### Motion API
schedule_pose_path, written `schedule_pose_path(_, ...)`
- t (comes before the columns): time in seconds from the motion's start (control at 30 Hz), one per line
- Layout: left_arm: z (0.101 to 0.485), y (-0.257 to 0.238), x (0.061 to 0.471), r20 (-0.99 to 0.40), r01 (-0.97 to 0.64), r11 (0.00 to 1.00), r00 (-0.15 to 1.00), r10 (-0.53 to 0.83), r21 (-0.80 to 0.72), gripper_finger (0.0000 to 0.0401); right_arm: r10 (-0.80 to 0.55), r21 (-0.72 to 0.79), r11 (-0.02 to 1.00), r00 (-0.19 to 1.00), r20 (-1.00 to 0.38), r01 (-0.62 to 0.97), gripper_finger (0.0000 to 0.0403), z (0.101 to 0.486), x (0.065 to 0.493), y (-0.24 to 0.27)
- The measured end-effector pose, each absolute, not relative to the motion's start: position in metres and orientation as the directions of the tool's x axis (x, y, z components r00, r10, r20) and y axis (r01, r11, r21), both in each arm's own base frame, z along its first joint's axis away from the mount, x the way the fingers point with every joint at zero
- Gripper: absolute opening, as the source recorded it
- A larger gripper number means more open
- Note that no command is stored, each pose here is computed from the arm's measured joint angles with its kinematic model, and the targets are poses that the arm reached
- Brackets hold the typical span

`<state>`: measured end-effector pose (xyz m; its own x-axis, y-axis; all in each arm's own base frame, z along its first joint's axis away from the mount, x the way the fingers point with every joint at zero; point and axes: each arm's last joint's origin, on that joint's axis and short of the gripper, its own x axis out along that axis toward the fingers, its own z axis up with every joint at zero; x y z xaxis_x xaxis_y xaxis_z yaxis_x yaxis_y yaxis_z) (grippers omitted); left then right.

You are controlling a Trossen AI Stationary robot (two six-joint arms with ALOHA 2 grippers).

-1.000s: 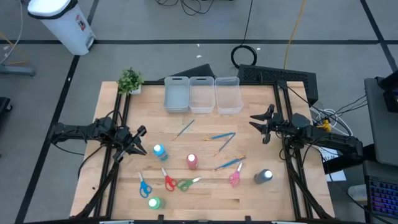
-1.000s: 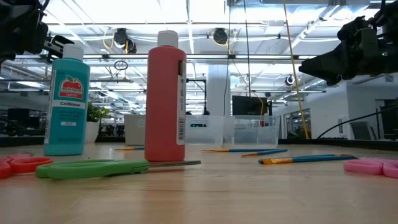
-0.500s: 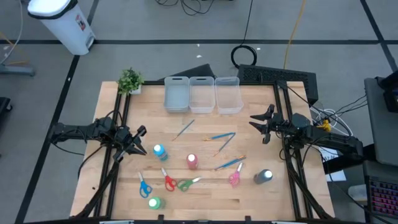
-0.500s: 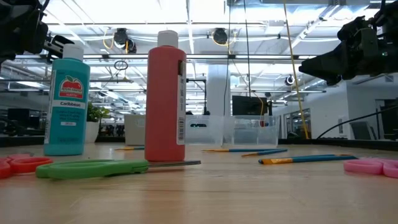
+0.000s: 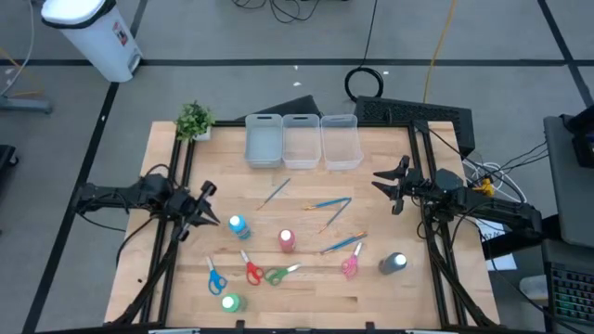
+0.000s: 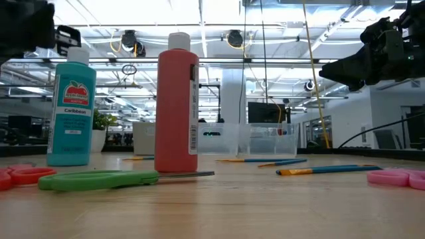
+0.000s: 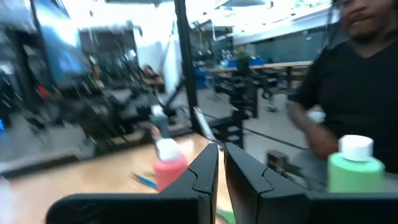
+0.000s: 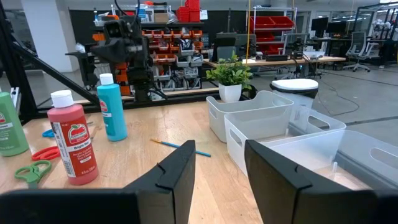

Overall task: Pick & Place Paint Supplies
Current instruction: Put the blue paint bottles into the gray bin

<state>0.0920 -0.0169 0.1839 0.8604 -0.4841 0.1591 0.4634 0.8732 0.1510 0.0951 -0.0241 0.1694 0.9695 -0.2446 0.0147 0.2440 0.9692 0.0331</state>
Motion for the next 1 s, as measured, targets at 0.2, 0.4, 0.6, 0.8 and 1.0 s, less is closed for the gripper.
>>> schedule_pose_path(0.2, 0.193, -0.017, 0.09, 0.245, 0.429, 0.872, 0.842, -0.481, 0.237, 0.0033, -0.245, 0.033, 0.969, 0.97, 0.014, 0.244, 0.013, 0.169, 0.095, -0.024)
schedule_pose_path(0.4, 0.197, -0.017, 0.088, 0.286, 0.456, 0.873, 0.825, -0.487, 0.172, 0.0033, -0.244, 0.033, 0.969, 0.97, 0.015, 0.244, 0.013, 0.169, 0.095, -0.024)
schedule_pose_path(0.6, 0.197, -0.017, 0.089, 0.291, 0.435, 0.881, 0.832, -0.472, 0.187, 0.0033, -0.245, 0.033, 0.969, 0.969, 0.015, 0.244, 0.013, 0.169, 0.095, -0.024)
schedule_pose_path(0.8, 0.199, -0.012, 0.09, 0.315, 0.278, 0.939, 0.889, -0.332, 0.205, 0.0033, -0.245, 0.033, 0.969, 0.969, 0.015, 0.244, 0.013, 0.169, 0.095, -0.024)
schedule_pose_path(1.0, 0.202, -0.007, 0.09, 0.356, 0.053, 0.966, 0.923, -0.144, 0.253, 0.0033, -0.245, 0.033, 0.969, 0.97, 0.015, 0.244, 0.013, 0.169, 0.095, -0.024)
